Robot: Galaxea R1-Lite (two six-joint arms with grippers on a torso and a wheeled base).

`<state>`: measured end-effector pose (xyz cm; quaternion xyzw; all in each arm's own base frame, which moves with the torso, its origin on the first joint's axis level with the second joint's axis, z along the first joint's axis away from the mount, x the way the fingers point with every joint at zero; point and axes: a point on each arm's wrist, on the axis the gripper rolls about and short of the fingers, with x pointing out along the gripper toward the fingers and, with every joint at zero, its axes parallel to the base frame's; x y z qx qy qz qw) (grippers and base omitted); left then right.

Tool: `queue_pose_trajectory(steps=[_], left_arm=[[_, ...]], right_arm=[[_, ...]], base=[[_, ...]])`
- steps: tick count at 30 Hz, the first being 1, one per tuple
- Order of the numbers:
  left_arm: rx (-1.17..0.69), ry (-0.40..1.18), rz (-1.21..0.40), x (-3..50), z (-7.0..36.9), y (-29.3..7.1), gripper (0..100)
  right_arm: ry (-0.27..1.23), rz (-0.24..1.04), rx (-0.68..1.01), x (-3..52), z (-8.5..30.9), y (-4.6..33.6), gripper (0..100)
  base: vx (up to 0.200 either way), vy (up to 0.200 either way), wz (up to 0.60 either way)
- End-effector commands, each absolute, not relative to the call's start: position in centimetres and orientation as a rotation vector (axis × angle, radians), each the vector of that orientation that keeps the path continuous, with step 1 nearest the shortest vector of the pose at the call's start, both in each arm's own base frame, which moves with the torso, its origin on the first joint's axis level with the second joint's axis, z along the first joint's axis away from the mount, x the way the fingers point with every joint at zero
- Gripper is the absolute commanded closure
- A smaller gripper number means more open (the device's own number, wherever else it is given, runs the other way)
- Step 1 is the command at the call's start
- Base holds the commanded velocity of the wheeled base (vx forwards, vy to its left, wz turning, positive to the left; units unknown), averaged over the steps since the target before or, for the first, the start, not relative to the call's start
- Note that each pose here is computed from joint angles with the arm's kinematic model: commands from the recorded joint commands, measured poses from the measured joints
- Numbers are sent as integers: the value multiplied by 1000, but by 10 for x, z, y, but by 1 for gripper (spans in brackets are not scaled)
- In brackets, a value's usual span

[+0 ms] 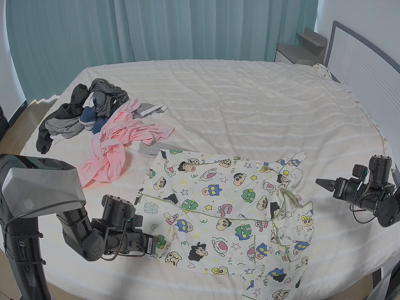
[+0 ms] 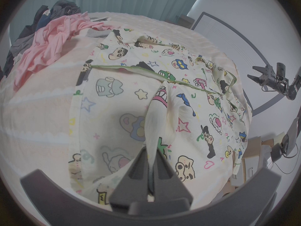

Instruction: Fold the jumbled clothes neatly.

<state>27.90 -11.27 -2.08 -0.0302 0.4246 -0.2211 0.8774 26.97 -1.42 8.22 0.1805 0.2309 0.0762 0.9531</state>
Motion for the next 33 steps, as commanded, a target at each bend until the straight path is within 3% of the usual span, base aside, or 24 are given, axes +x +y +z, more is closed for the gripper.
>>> queue_pose_trajectory(steps=[1,7,33], left_arm=[[-72,853,-449,275,-8,-106,100],[-58,863,-378,269,-8,-97,100],[-105,704,-358,276,0,-87,100]], right_arm=[[466,156,366,269,83,-14,0],[472,155,368,268,82,-14,0],[556,169,375,252,66,-11,0]], base=[[0,0,0],[0,0,0],[0,0,0]])
